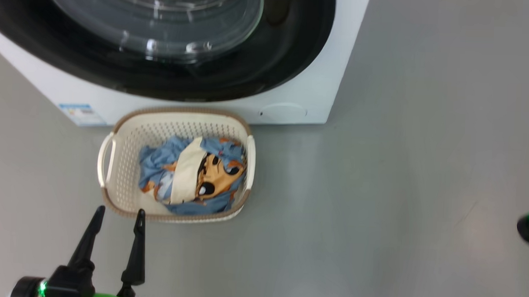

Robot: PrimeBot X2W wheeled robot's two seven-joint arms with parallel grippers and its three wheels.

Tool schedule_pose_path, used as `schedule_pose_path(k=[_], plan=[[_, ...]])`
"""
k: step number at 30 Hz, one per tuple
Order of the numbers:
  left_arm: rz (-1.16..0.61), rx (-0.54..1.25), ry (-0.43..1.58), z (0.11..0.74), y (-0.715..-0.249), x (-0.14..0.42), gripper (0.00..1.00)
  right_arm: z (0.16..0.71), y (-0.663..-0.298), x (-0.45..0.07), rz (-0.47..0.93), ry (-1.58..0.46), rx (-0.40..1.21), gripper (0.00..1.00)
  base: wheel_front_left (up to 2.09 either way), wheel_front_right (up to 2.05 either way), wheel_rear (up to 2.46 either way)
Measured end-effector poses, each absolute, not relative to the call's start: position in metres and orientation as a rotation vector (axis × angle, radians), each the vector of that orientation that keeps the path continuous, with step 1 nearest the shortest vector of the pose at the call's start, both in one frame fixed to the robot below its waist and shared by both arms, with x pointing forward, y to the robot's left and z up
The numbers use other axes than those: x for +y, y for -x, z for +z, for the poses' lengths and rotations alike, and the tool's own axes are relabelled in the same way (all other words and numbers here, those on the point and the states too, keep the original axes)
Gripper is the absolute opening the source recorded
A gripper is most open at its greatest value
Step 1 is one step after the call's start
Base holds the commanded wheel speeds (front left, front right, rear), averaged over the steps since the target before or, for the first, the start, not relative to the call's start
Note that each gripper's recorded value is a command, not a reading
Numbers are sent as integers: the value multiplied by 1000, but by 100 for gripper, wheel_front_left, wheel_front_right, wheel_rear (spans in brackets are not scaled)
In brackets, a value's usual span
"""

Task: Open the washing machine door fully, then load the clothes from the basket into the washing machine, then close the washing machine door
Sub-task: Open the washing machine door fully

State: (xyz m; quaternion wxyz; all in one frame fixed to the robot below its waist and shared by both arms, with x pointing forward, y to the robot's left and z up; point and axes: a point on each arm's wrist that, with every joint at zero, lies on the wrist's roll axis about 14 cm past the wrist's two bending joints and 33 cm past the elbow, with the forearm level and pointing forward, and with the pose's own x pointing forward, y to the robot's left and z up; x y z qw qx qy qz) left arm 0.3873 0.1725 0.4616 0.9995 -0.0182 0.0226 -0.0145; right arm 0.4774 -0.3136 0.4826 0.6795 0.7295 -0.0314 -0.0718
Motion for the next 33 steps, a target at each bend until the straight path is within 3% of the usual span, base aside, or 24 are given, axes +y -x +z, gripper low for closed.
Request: schedule_pose_path(k=[7, 15, 33], plan=[[-7, 55, 30, 453, -403, 180, 100, 496, -546, -258, 116, -1548, 160, 0, 0, 0, 0], [22, 108, 44, 432, -411, 184, 100, 525, -607, -202, 358, -1409, 247, 0, 0, 0, 0], [74, 186, 39, 407, -407, 192, 100, 557, -662, -101, 673, -1219, 345, 0, 0, 0, 0]])
